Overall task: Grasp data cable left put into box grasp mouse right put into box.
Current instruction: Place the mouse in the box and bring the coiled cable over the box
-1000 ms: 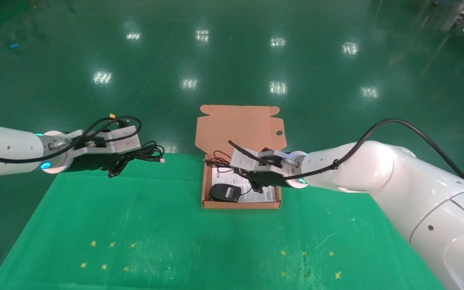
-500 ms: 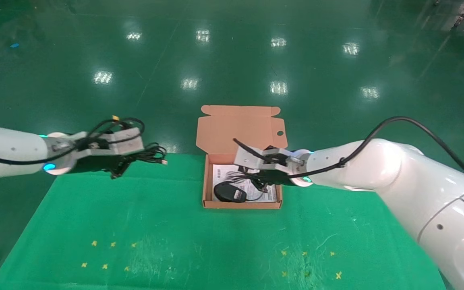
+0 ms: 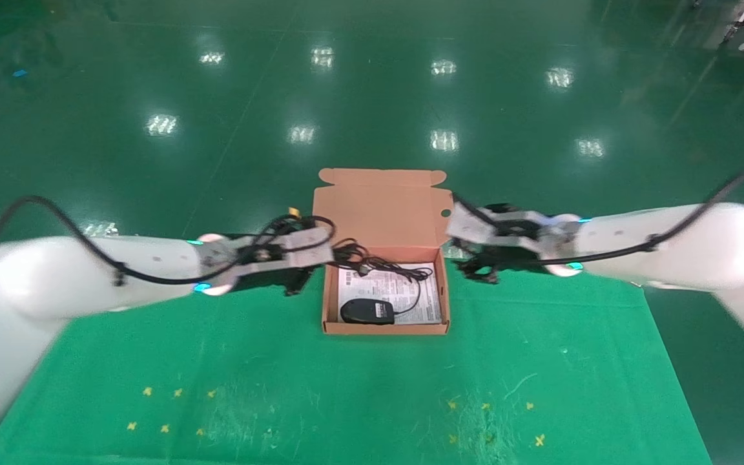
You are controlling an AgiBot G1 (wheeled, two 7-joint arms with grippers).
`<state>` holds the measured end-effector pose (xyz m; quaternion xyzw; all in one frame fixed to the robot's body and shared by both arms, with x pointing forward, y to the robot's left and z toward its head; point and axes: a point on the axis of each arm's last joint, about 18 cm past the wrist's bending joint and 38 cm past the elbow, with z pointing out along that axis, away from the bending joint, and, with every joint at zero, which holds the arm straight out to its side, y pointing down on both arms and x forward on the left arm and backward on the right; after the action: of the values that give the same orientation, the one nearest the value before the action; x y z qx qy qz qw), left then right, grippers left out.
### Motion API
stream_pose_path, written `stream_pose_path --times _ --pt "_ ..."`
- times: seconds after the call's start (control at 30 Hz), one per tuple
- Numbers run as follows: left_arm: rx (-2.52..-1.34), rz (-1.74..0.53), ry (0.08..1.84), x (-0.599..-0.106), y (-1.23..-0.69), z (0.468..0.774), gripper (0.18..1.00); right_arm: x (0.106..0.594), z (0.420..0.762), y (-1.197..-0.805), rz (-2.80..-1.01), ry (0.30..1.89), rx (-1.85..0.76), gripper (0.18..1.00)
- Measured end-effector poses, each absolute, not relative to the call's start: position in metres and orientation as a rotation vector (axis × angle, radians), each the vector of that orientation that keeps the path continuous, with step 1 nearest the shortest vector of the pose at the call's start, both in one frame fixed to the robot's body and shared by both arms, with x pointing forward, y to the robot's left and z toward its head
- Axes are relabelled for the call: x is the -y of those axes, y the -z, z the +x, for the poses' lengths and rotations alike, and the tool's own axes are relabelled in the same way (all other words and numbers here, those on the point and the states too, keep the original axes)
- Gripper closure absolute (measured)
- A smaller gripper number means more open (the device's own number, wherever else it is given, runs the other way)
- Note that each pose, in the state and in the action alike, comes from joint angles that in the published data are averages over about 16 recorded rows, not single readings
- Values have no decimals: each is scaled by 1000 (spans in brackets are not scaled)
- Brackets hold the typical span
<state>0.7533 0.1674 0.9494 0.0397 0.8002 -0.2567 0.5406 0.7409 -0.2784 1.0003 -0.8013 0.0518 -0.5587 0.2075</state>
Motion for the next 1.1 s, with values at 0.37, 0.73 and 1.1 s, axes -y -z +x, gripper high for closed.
stream_pose_path --times 0.37,0.73,1.1 --pt "-1899 188 660 -132 -929 756 947 317 716 -1005 -2230 1592 -198 344" --pt "-1891 238 699 -112 -922 752 945 331 696 -1003 -2229 1598 -221 211" --pt "-1880 220 697 -125 -930 752 883 325 695 -1013 -2210 1621 -196 179"
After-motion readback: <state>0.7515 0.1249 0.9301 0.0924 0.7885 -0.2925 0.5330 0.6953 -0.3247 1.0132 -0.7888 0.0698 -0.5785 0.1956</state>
